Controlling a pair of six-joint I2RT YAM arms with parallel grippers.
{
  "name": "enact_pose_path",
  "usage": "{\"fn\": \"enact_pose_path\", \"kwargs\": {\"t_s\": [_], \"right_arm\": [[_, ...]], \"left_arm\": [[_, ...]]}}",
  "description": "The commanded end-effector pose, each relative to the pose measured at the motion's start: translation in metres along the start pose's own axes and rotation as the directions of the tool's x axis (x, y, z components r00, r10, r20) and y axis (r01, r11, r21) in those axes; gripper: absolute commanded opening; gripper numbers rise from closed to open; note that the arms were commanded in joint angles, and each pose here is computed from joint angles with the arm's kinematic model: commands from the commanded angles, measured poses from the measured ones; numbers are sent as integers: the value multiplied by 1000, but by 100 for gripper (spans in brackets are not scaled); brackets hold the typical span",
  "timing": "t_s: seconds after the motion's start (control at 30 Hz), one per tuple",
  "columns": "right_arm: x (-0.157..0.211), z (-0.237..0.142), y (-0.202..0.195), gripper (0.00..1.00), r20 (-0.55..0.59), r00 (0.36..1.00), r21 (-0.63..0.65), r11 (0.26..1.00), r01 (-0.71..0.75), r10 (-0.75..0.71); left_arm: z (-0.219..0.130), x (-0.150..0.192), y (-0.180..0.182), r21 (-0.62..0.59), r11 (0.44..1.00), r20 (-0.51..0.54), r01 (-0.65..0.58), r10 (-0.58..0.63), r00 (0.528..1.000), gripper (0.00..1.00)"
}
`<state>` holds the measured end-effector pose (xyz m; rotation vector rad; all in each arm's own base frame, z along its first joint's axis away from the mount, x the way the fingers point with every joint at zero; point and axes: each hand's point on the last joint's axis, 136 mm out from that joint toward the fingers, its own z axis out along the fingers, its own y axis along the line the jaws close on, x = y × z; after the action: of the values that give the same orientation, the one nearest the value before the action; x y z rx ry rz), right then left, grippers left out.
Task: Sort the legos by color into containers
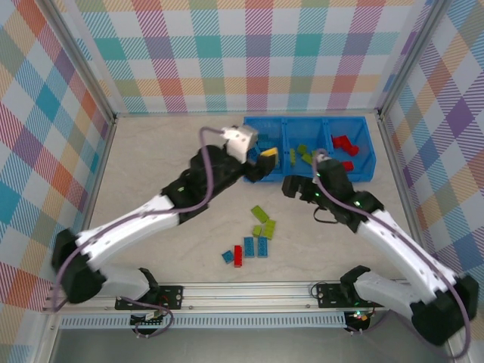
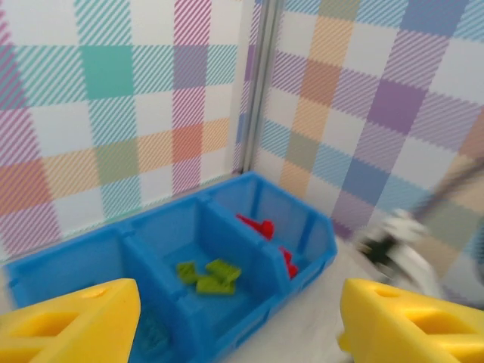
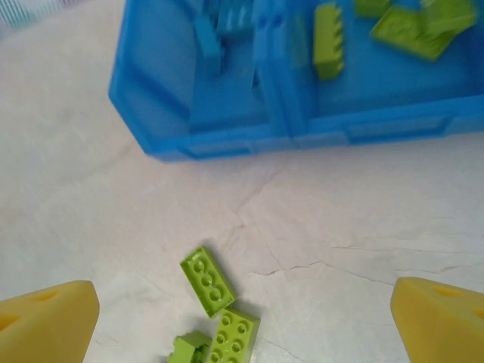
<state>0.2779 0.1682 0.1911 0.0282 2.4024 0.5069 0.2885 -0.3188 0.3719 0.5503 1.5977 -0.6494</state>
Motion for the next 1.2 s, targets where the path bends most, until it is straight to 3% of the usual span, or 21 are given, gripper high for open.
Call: {"fn": "enact_pose_path", "kwargs": {"t_s": [0.0, 0.17, 0.37, 0.63, 0.73, 0.97, 1.17], "right_arm": [[10, 22, 34, 99, -89, 980, -76, 982, 174, -180], [37, 75, 54, 96, -239, 918, -91, 949, 302, -315], [70, 121, 54, 87, -423, 822, -84, 920, 383, -381], [111, 147, 49, 77, -562, 706, -58, 872, 486, -431], [118, 151, 40, 71, -585, 695, -17, 864, 504, -417], [132, 155, 27, 45, -614, 675, 5, 854, 521, -408], [107, 154, 45, 32, -529, 732, 1, 863, 505, -428]], "left_arm": [[-49, 52, 18, -16, 983, -210, -183, 176, 962, 73], [-123, 94, 40, -11, 952, -389, -305, 277, 879, 76], [-173, 124, 35, 104, 935, -420, -339, 350, 837, 87], [-176, 159, 37, 157, 919, -484, -363, 392, 783, 100], [-174, 165, 35, 183, 912, -502, -367, 408, 762, 100], [-175, 174, 34, 201, 909, -518, -364, 415, 748, 100], [-175, 173, 32, 205, 911, -512, -357, 410, 755, 100]]}}
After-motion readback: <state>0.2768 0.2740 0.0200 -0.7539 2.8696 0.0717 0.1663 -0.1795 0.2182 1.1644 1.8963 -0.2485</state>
